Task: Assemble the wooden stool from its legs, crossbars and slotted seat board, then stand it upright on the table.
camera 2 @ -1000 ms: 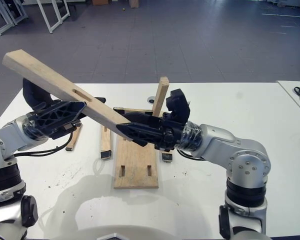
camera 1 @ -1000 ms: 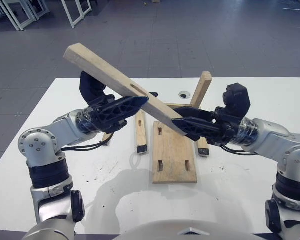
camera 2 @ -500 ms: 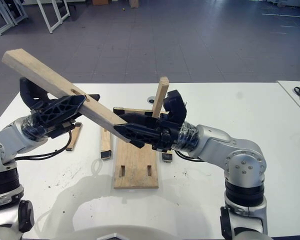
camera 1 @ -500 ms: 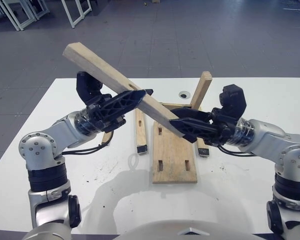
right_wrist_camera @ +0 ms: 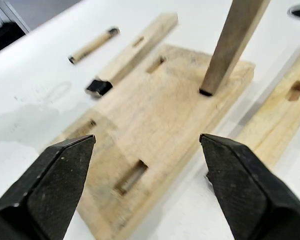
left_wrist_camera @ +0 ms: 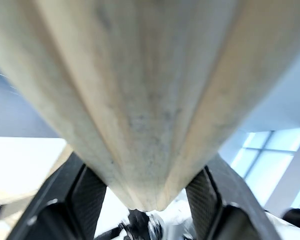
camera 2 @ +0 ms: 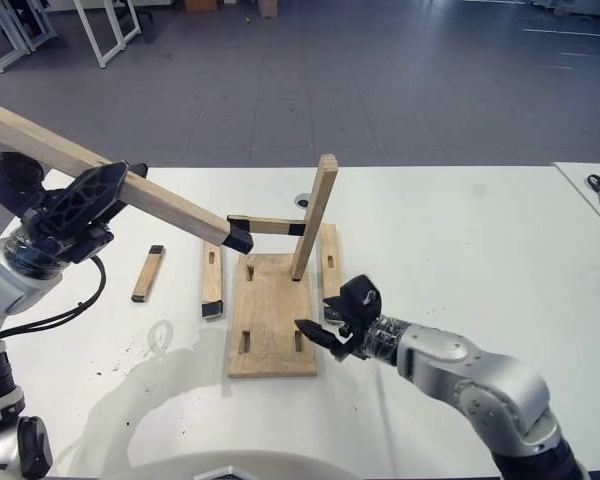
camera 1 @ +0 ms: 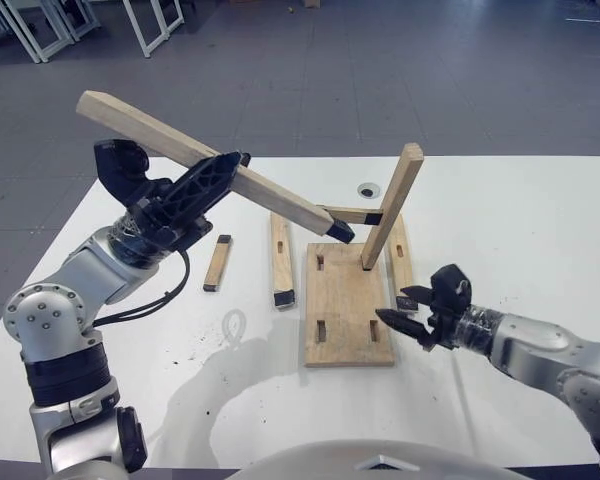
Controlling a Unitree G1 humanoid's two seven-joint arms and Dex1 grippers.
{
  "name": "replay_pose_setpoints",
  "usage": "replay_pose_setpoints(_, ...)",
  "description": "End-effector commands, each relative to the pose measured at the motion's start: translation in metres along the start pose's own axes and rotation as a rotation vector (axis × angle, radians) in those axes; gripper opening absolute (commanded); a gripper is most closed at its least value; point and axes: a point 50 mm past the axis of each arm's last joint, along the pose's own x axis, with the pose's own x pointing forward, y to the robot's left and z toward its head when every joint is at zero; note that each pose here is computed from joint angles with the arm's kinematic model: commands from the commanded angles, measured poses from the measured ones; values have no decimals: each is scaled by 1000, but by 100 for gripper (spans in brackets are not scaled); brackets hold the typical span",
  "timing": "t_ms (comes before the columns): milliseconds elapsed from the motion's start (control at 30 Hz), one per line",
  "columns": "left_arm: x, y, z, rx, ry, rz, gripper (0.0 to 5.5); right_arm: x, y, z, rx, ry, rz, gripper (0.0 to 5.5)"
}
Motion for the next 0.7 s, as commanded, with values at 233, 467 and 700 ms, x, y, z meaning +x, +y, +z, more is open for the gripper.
replay_pose_setpoints(233,16,15,2,183,3,140,206,19,-6,-31,-220,176,-20,386)
replay_pose_setpoints(467,-7,13,-23,316,329,149,206,-2,-25,-39,-319,289,61,386)
replay_pose_setpoints(700,-17,37,-42,432,503,221,206,-26,-66,-33,-455,381,83,386)
